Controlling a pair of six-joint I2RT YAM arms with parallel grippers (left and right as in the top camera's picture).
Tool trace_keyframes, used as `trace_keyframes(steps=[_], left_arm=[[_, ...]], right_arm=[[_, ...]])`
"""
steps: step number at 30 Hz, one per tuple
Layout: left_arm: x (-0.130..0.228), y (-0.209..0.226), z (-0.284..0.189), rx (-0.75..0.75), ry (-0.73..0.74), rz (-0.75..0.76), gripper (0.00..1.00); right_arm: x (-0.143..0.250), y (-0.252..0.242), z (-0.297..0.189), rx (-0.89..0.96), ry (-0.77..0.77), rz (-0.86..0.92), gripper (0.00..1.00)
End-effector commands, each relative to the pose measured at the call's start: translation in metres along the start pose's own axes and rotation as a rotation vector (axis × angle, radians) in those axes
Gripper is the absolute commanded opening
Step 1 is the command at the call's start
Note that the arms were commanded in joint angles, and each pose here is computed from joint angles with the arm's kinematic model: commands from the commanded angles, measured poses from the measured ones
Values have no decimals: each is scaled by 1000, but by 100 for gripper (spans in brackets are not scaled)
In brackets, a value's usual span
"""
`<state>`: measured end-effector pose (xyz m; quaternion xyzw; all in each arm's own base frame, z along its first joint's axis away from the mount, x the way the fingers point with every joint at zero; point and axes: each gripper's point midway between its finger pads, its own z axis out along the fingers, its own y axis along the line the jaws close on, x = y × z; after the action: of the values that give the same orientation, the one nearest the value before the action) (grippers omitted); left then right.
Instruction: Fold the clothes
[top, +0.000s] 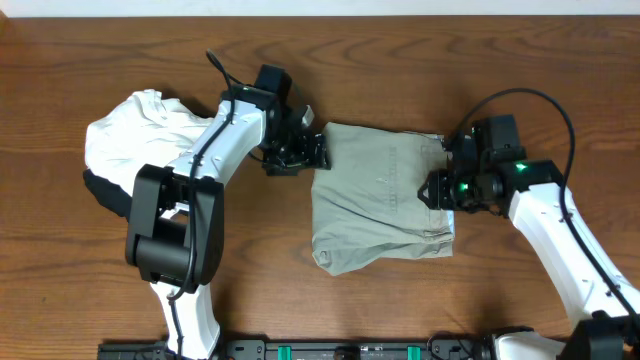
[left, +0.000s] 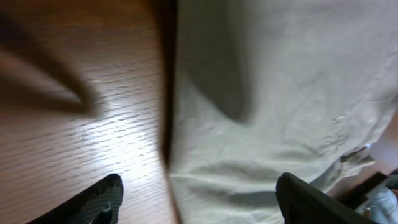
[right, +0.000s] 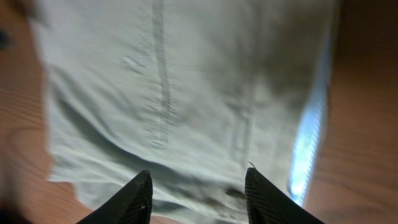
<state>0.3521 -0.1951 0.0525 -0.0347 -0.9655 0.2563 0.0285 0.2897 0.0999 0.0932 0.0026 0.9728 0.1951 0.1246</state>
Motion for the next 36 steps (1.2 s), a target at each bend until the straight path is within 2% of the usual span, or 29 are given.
trace_keyframes(steps=[1, 8, 11, 15, 18, 24, 26, 27, 29, 32, 33, 36], left_arm=[[10, -4, 10, 24, 38, -51, 82], [39, 17, 41, 5, 94, -152, 82], [43, 24, 55, 21, 78, -169, 83], [44, 12, 65, 125, 66, -140, 83], [47, 6, 71, 145, 68, -129, 83], [64, -15, 85, 138, 111, -57, 81], [68, -22, 89, 136, 115, -30, 73], [69, -24, 91, 133, 117, -20, 64], [72, -27, 93, 124, 121, -7, 39], [72, -27, 93, 122, 121, -6, 11], [72, -27, 93, 123, 119, -7, 7], [67, -29, 80, 132, 97, -5, 6]], right_arm=[[1, 14, 5, -62, 10, -16, 47], [-1, 2, 36, -25, 59, 28, 43], [3, -4, 54, -15, 107, 46, 28], [10, -13, 73, -1, 156, 87, 11], [18, -20, 88, 16, 203, 138, 3], [33, -34, 110, 59, 274, 234, 1], [34, -36, 113, 62, 281, 236, 2], [35, -36, 114, 62, 284, 237, 2], [35, -36, 114, 63, 287, 238, 2], [35, -36, 114, 62, 287, 238, 1], [36, -36, 113, 62, 289, 232, 1], [29, -37, 105, 49, 265, 164, 1]])
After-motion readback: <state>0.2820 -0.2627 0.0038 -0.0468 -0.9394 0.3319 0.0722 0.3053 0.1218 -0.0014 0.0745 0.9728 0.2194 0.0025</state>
